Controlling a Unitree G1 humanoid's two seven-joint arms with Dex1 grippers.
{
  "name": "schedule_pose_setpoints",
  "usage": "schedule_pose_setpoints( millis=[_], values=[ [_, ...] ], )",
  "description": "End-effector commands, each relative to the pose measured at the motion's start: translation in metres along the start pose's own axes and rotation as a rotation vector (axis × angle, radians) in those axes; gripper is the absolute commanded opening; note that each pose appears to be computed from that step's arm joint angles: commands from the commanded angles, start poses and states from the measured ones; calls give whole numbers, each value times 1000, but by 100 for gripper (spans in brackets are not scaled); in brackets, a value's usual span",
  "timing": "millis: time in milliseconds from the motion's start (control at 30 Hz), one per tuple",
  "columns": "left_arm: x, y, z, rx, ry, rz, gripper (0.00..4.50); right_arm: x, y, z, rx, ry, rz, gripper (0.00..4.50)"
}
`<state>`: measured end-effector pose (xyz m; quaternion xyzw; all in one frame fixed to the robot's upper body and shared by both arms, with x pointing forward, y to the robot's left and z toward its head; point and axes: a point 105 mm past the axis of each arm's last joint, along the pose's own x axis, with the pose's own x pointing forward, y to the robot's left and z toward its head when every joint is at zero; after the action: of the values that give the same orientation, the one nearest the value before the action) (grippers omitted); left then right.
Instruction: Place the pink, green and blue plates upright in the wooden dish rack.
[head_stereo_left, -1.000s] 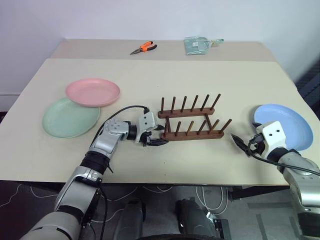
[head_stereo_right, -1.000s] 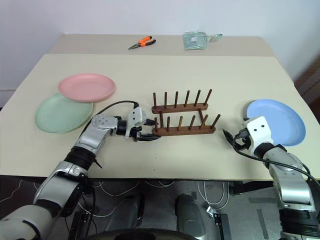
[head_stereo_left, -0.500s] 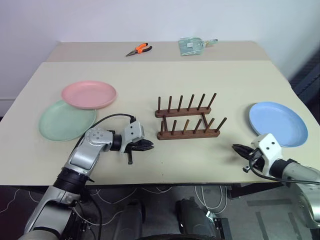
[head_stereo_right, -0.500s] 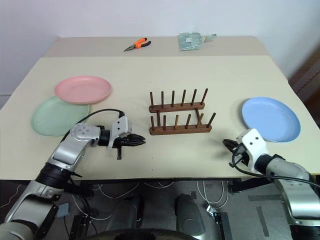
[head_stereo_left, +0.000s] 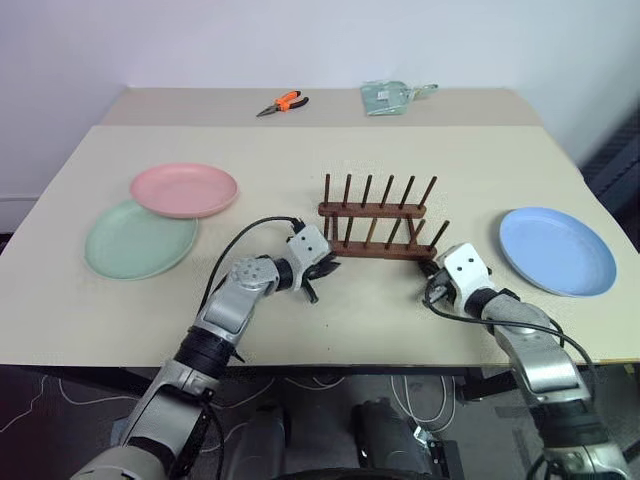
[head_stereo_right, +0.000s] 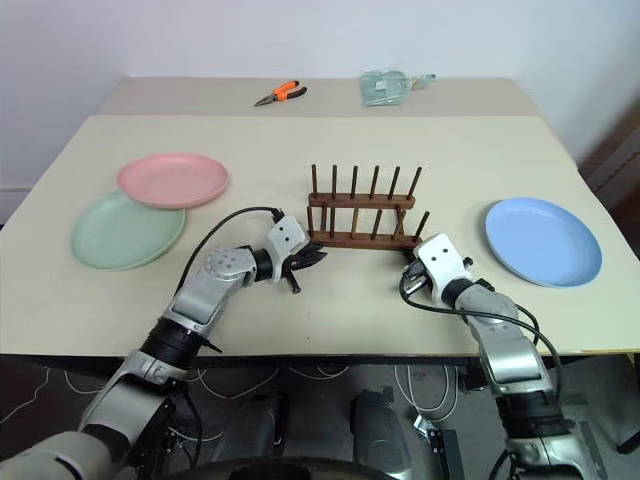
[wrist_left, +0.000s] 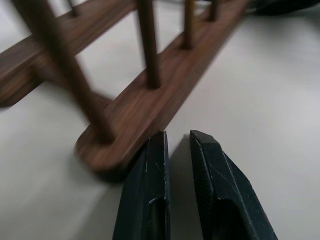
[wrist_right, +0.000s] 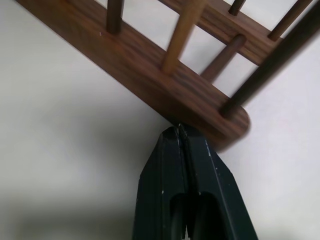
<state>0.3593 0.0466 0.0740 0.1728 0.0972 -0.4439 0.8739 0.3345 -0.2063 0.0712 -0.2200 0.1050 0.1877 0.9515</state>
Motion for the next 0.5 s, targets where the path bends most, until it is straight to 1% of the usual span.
schedule_pose_setpoints(
  millis=[33, 167, 267, 300, 367, 400, 433, 500],
  values=[
    [-4, 16, -26, -22, 84, 81, 69, 12, -16, 1, -10, 2, -79, 0],
    [-2, 18, -27, -21, 83, 89, 69, 16, -17, 3, -1, -11, -63, 0],
    [-7, 20, -24, -10, 62, 98, 64, 10, -15, 9, 35, -37, -3, 80],
    [-10, 23, -20, -4, 37, 105, 64, 6, -12, 14, 42, -58, 32, 127],
    [-30, 38, 13, 69, -121, 155, 118, -7, -3, 34, 47, -129, 115, 224],
    [-37, 43, 23, 96, -171, 175, 150, -12, 1, 39, 48, -147, 140, 277],
    [-51, 64, 38, 100, -230, 290, 198, -17, 5, 45, 21, -161, 165, 330],
    [-75, 94, 52, 88, -295, 470, 299, -23, 11, 51, -16, -167, 192, 431]
  ],
)
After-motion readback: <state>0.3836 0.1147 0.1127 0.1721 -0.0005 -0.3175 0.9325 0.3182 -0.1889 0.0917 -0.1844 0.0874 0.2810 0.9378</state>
